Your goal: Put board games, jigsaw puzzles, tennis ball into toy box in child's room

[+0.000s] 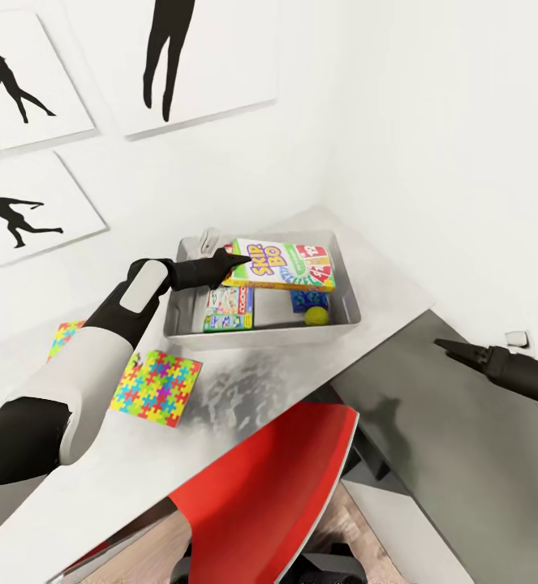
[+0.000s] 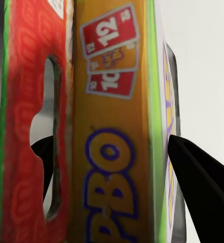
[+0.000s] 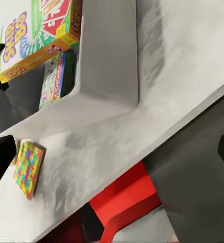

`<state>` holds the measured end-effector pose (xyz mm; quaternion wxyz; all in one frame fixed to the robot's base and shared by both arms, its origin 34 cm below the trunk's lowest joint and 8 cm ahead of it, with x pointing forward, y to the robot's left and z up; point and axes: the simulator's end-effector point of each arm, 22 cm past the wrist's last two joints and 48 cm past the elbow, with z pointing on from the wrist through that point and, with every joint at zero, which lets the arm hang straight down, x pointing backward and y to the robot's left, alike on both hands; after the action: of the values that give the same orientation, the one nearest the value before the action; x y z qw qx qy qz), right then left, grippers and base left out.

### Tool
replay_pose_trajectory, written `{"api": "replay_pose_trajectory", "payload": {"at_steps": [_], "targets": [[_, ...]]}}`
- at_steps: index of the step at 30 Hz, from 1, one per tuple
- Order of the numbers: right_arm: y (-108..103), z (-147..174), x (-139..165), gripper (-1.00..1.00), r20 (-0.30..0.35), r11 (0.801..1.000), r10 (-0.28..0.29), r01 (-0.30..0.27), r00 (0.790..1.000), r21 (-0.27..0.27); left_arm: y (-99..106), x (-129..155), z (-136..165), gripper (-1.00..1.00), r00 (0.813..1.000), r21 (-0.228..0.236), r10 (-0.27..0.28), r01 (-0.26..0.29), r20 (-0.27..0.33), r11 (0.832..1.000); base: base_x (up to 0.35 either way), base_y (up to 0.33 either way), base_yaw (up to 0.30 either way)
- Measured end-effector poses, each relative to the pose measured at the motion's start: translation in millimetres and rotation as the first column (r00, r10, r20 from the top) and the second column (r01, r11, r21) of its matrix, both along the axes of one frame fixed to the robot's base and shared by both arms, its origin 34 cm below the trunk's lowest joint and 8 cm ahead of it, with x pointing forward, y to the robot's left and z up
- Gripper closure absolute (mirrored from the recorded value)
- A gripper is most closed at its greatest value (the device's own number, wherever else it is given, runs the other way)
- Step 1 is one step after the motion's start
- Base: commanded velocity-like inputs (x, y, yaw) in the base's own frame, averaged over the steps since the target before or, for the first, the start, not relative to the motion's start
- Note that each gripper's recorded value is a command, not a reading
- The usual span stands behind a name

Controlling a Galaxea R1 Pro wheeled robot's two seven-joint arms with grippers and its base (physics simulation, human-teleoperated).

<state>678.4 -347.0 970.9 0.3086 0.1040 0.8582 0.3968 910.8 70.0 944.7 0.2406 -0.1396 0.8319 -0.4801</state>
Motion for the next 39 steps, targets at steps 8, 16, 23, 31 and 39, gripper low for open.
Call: {"api": "replay_pose_trajectory", "payload": {"at_steps": [8, 16, 23, 31, 39], "targets": [[0, 9, -9, -1.00, 0.017, 0.998, 0.042, -0.043, 0.999, 0.046, -1, 1, -7, 1.00, 1.000, -0.002, -0.001, 0.001, -0.008, 1.000, 0.000, 0.000, 0.000], [-1, 6, -12, -1.00, 0.011, 0.997, 0.056, -0.056, 0.998, 0.057, -2, 4, -13, 1.00, 1.000, -0.002, -0.002, 0.002, -0.011, 1.000, 0.000, 0.000, 0.000], [1, 0, -14, -1.00, -0.001, 0.996, 0.060, -0.060, 0.998, 0.063, 5, 13, -16, 1.00, 1.000, 0.006, 0.029, -0.029, 0.011, 1.000, 0.000, 0.000, 0.000], [4, -9, -16, -1.00, -0.017, 0.995, 0.064, -0.063, 0.998, 0.071, 10, 23, -24, 1.00, 0.998, 0.083, 0.030, -0.035, 0.054, 0.996, 0.000, 0.000, 0.000], [6, -16, -17, -1.00, -0.029, 0.995, 0.064, -0.061, 0.998, 0.079, 10, 30, -23, 1.00, 0.996, 0.118, 0.013, -0.023, 0.089, 0.993, 0.000, 0.000, 0.000]]}}
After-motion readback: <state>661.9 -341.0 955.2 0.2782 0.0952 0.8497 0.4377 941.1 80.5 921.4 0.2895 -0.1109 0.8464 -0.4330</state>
